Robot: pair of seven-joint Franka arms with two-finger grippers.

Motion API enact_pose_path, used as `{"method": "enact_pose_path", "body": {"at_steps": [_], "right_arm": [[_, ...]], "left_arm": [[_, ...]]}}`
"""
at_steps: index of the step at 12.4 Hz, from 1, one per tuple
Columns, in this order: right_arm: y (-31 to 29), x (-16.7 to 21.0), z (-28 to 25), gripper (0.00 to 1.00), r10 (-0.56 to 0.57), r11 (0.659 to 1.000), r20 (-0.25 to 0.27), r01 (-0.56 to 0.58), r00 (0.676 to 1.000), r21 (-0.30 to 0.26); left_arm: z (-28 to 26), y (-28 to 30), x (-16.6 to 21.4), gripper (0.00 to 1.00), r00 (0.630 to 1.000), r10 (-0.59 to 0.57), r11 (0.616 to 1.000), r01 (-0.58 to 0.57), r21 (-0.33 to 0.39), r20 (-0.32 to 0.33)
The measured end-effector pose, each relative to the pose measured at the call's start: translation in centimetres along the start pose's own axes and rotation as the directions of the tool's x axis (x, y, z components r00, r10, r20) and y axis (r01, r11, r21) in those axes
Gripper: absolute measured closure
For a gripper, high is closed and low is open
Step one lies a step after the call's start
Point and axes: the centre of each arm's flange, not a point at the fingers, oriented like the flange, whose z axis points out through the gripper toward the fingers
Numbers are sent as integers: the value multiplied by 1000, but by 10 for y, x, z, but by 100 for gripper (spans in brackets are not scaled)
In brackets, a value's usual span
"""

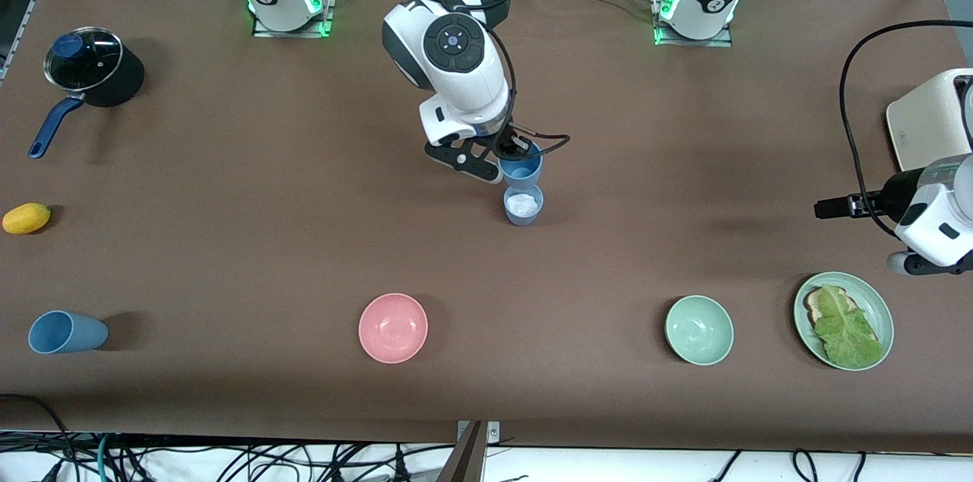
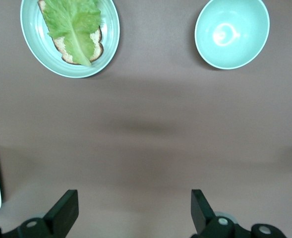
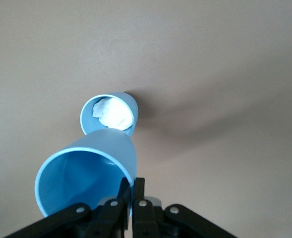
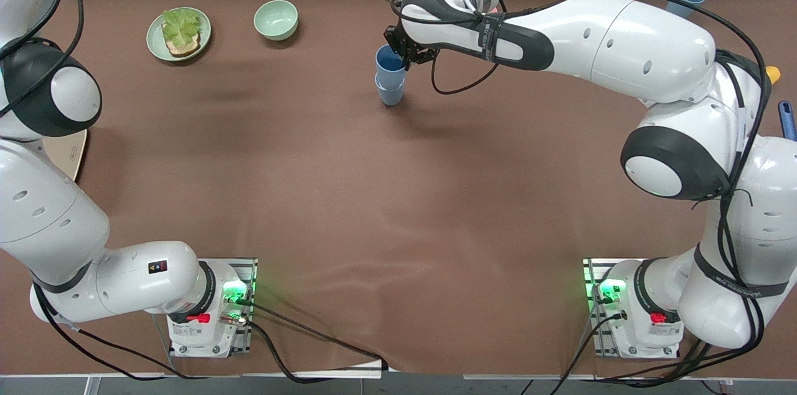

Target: Stack blue cups with both arms

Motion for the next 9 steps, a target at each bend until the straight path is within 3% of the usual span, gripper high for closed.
{"method": "enact_pose_path", "body": {"at_steps": [2, 4, 7, 9], "right_arm": [[0, 1, 2, 96, 0, 1000, -1, 0, 1000, -2], [-1, 4, 4, 96, 4, 1000, -11, -4, 1000, 13], [-5, 16, 19, 96, 15, 999, -37, -14, 999, 43], [-4, 22, 27, 96, 14, 999, -50, -12, 999, 41]], "left_arm": [[-10, -6, -5, 0, 1000, 0, 1000, 0, 1, -16], [-25, -6, -13, 0, 995, -8, 1000, 9, 10, -97], [-47, 0, -46, 0, 977, -31, 999, 24, -34, -209], [-70, 0, -77, 0, 975, -27, 999, 20, -35, -223]]}}
